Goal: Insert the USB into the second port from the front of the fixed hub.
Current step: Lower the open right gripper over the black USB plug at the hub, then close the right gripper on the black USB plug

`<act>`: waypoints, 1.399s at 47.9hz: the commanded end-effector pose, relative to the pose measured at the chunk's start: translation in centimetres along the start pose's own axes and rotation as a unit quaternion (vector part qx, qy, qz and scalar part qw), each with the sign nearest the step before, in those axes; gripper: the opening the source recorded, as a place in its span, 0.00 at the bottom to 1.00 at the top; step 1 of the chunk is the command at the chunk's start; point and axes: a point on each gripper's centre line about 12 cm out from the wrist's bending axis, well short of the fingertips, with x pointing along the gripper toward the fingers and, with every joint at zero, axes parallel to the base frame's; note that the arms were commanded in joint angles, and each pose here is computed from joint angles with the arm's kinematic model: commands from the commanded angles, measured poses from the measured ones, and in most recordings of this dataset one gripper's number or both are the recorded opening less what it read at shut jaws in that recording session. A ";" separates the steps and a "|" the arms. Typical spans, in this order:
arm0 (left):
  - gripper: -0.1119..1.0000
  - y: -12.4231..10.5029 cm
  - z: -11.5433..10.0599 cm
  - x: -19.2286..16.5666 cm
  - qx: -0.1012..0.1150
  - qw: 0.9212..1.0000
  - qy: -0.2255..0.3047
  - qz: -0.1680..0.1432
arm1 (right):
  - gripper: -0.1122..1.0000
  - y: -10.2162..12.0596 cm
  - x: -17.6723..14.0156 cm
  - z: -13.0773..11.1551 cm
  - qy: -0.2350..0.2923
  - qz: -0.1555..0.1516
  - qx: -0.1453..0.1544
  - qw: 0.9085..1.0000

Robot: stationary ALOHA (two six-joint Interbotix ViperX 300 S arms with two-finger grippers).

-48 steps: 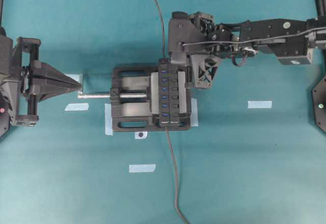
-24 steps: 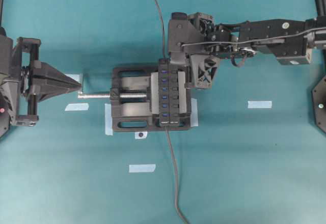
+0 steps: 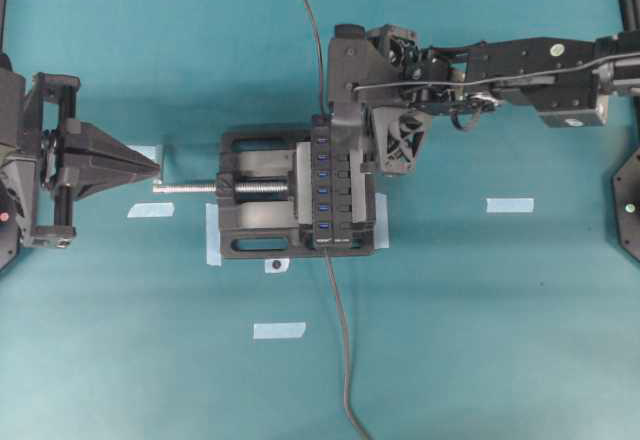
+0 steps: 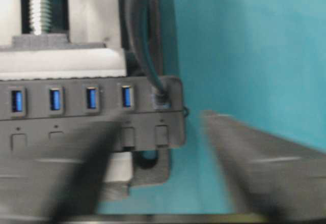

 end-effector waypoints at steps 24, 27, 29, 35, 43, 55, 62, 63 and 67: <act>0.10 0.1 0.8 0.0 0.000 1.000 -0.013 0.001 | 0.91 -1.2 0.6 2.0 -0.037 -0.012 0.010 0.999; 0.10 0.0 0.8 0.0 0.000 1.000 -0.014 0.001 | 0.91 -1.2 0.9 2.1 -0.036 -0.013 0.010 0.999; 0.10 0.0 0.8 0.0 0.000 1.000 -0.014 0.000 | 0.91 -1.2 1.0 2.1 -0.034 -0.012 0.010 0.999; 0.10 0.1 0.8 0.0 0.000 1.000 -0.013 0.001 | 0.91 -1.3 1.2 2.1 -0.033 -0.012 0.009 0.999; 0.10 0.1 0.7 0.0 -0.001 1.000 -0.012 0.001 | 0.91 -1.3 1.0 2.1 -0.032 -0.012 0.009 0.999; 0.10 0.1 0.6 0.0 -0.001 1.000 -0.014 0.001 | 0.90 -1.2 1.1 2.0 -0.027 -0.011 0.009 1.000; 0.10 0.1 0.8 0.0 -0.002 1.000 -0.019 0.002 | 0.88 -1.0 1.2 1.9 -0.022 -0.009 0.008 1.000; 0.10 0.1 0.8 0.0 -0.002 1.000 -0.020 0.001 | 0.87 -1.0 1.2 1.9 -0.022 -0.008 0.007 1.000; 0.10 0.1 0.8 0.0 -0.002 1.000 -0.021 0.001 | 0.84 -0.8 1.2 1.9 -0.019 -0.006 0.006 1.000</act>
